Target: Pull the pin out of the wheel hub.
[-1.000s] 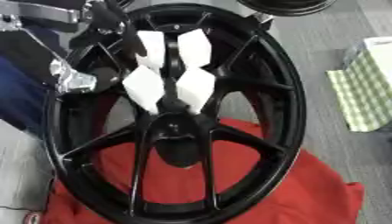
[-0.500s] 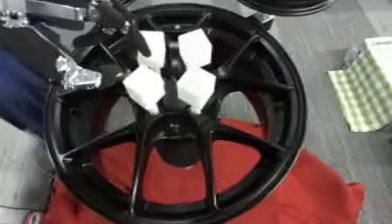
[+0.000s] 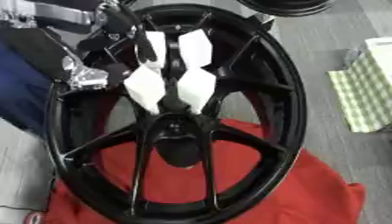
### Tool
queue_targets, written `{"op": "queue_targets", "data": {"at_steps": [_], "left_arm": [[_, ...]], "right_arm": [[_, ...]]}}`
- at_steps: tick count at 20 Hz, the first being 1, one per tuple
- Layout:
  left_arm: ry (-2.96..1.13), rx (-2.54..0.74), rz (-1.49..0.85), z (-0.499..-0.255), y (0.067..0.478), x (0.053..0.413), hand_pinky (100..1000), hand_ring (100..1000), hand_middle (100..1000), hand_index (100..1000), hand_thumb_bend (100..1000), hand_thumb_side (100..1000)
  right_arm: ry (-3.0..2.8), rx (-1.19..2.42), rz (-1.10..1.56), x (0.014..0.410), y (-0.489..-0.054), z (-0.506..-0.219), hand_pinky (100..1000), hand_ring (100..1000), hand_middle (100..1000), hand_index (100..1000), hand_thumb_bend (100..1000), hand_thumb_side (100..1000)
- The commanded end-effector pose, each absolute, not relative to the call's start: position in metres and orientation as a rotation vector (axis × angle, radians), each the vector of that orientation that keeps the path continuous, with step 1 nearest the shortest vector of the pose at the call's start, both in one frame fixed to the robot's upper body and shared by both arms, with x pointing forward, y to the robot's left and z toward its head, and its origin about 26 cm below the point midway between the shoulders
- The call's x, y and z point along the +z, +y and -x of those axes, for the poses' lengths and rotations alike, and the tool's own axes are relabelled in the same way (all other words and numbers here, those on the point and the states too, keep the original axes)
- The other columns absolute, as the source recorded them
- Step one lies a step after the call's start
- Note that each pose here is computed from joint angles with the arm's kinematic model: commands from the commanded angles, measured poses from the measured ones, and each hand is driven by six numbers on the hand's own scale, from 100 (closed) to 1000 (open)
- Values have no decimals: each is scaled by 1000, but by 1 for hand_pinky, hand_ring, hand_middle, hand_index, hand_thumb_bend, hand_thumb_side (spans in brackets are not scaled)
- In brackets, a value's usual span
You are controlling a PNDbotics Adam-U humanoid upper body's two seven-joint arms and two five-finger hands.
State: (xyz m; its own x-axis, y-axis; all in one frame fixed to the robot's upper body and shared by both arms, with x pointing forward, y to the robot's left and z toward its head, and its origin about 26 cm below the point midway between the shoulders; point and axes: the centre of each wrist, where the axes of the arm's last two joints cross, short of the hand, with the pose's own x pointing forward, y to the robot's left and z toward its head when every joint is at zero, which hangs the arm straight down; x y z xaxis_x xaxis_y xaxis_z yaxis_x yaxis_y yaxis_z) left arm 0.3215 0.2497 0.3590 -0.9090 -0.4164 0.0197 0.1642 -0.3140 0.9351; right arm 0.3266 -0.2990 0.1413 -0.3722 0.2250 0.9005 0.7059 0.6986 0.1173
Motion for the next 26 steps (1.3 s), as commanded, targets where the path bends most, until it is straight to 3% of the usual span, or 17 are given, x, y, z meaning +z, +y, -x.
{"op": "queue_targets", "data": {"at_steps": [1,8,11,13,21,26], "left_arm": [[-1560,-2308,-333,-319,250,367,309,208,699,850,100,760],[-1560,-2317,-321,-321,248,364,314,212,734,855,101,767],[-1553,-2331,-338,-321,248,364,322,221,762,870,147,757],[-1548,-2345,-359,-321,248,363,322,226,763,870,184,762],[-1532,-2366,-371,-323,249,359,322,227,753,875,195,791],[-1514,-2378,-387,-325,249,356,320,231,753,878,244,758]], "right_arm": [[-1955,-617,734,149,-305,-327,451,598,541,738,394,656],[-1956,-620,733,149,-305,-327,450,597,540,737,400,653],[-1956,-621,732,149,-305,-327,449,596,539,736,400,654],[-1956,-621,730,149,-305,-327,448,596,538,736,401,654],[-1958,-625,729,150,-305,-327,448,595,537,735,405,655],[-1959,-626,728,150,-305,-327,447,594,536,734,405,657]]}}
